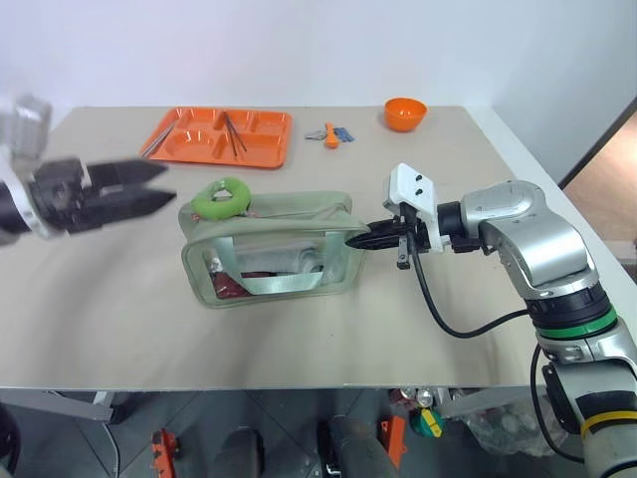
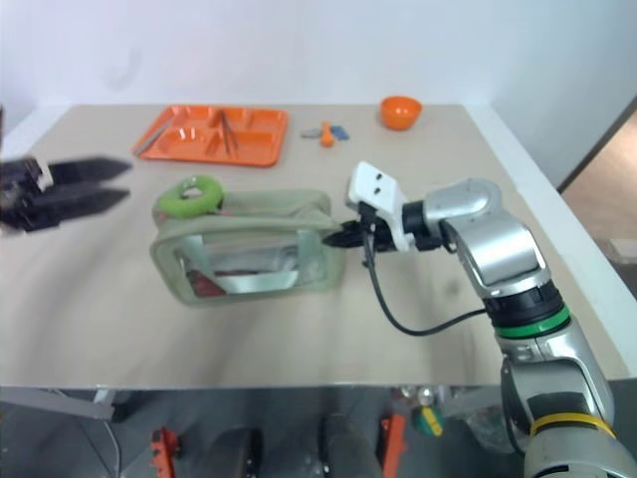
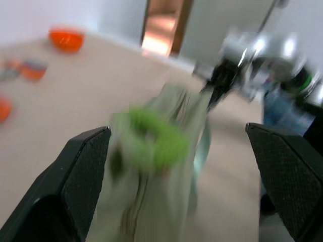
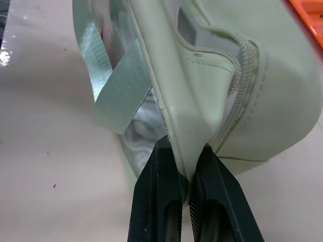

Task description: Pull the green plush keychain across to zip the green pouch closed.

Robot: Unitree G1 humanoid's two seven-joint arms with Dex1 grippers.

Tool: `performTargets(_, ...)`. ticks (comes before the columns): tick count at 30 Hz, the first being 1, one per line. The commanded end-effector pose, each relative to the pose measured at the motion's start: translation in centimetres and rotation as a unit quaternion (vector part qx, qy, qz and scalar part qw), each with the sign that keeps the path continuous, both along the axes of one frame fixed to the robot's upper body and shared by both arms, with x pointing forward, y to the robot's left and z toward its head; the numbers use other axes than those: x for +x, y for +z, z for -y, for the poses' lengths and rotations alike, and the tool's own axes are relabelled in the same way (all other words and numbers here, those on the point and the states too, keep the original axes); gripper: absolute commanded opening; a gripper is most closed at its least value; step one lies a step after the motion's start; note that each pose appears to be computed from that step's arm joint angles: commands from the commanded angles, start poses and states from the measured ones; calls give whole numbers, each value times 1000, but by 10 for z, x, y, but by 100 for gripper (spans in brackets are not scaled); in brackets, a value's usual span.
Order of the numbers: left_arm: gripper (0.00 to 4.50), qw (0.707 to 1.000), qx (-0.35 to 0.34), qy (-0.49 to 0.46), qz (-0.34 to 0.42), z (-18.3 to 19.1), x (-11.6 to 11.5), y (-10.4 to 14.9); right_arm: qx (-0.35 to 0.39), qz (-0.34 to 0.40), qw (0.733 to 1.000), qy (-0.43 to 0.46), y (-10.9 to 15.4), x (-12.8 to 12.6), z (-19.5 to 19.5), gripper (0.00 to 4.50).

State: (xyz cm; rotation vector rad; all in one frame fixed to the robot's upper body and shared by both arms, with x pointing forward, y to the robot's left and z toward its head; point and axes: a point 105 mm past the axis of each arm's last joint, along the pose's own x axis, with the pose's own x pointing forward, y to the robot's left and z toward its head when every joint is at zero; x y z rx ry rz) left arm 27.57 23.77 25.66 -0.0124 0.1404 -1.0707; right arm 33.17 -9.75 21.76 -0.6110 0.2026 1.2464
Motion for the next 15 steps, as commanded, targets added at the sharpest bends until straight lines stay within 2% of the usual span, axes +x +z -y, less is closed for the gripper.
performTargets(1,445,999,24,14,30,-8,-9,3,1,17,1000,7,8,-1,-1,0)
performTargets(5,445,1000,21,17,12,1,-11,-19,2,17,1000,13,9,-1,-4,0)
performTargets(15,445,1000,5,-13,-11,27,-15,-34,3,20,1000,18,11,1,-6,0)
